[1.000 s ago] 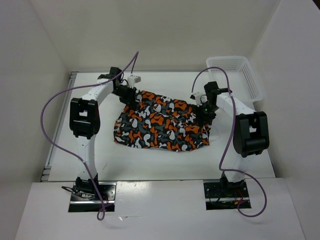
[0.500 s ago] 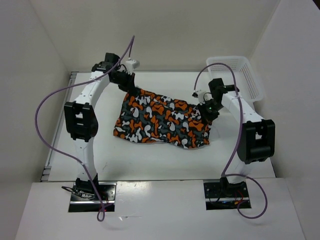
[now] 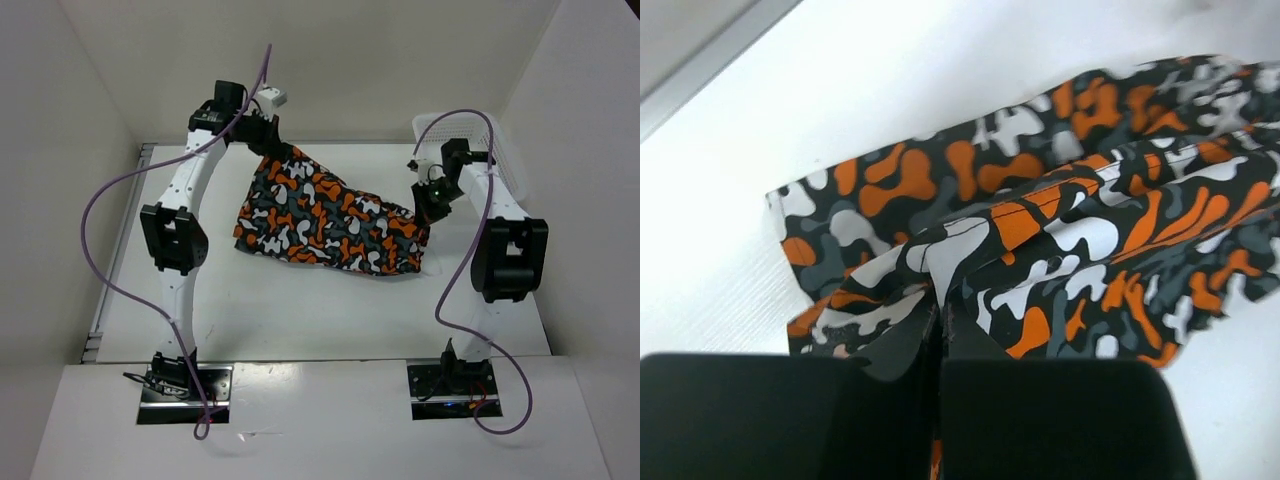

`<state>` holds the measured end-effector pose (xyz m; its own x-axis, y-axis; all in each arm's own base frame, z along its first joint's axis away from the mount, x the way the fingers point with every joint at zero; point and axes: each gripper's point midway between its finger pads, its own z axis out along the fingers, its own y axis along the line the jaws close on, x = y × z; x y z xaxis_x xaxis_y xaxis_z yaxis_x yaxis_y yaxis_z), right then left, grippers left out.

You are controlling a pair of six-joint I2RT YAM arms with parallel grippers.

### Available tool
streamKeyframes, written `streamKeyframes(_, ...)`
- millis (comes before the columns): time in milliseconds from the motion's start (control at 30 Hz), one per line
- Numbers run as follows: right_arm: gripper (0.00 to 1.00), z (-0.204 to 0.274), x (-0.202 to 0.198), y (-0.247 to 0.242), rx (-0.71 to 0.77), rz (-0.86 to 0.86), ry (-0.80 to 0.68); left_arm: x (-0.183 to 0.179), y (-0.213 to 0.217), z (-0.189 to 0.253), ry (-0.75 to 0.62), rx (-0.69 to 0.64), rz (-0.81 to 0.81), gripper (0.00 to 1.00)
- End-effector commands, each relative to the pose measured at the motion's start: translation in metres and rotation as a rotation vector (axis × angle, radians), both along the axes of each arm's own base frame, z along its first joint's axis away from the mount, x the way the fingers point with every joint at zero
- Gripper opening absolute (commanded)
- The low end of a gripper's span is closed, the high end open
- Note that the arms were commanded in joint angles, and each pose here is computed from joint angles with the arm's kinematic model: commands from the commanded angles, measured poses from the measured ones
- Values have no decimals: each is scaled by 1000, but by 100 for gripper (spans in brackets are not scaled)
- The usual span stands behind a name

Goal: Fold and stack the shorts
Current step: Fold the shorts

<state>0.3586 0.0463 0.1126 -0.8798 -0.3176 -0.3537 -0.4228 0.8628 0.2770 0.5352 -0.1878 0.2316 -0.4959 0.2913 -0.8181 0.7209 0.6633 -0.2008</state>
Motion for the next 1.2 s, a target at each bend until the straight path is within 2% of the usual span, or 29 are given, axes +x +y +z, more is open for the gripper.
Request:
streamKeyframes(0,0,2,29,-18,-63,-65,-29,39,16,-2,-81,37,98,0)
streamKeyframes(200,0,4,55,-29,-117,-162,-69,60,18,-34,-69,83,139,3)
streamKeyframes(233,15,3,61,-39,-165,-203,-91,66,19,-47,-60,92,146,6)
streamKeyframes(267,24,4,65,-43,-183,-255,-95,69,21,-52,-59,105,160,9)
streamKeyframes(300,38,5,70,-47,-203,-275,-115,71,21,-67,-35,111,159,14)
streamKeyframes(333,57,12,76,-57,-247,-310,-150,72,22,-74,-21,116,173,35)
streamKeyframes(467,69,62,102,-75,-296,-460,-323,77,27,-104,16,148,194,76)
streamKeyframes(500,70,76,108,-76,-282,-511,-363,79,28,-100,4,153,204,78)
streamKeyframes(567,70,121,117,-75,-232,-563,-496,83,35,-91,-22,177,238,83)
streamKeyframes(600,66,133,117,-74,-209,-588,-530,86,38,-77,-61,187,248,86)
streamKeyframes(633,61,147,122,-56,-182,-559,-594,90,41,-64,-93,190,265,86)
streamKeyframes(667,46,169,114,-45,-173,-535,-660,89,44,-39,-138,188,283,86)
streamKeyframes(700,39,157,106,-31,-201,-449,-659,88,46,-28,-157,189,293,86)
streamKeyframes(733,28,166,93,9,-184,-333,-701,85,47,3,-212,178,294,86)
streamKeyframes(833,16,127,56,80,-185,-46,-634,52,18,32,-225,118,138,83)
streamKeyframes(867,11,115,42,89,-184,-2,-580,35,4,8,-152,131,75,82)
streamKeyframes(967,3,71,23,101,-172,74,-420,-7,-27,-19,-79,154,-87,78)
streamKeyframes(1000,2,43,19,103,-181,83,-344,-24,-30,-56,16,174,-122,77)
streamKeyframes(1100,1,-3,20,96,-262,75,-255,-43,-43,-97,90,197,-169,77)
streamKeyframes(1167,1,-30,28,83,-332,41,-221,-39,-42,-115,110,213,-150,77)
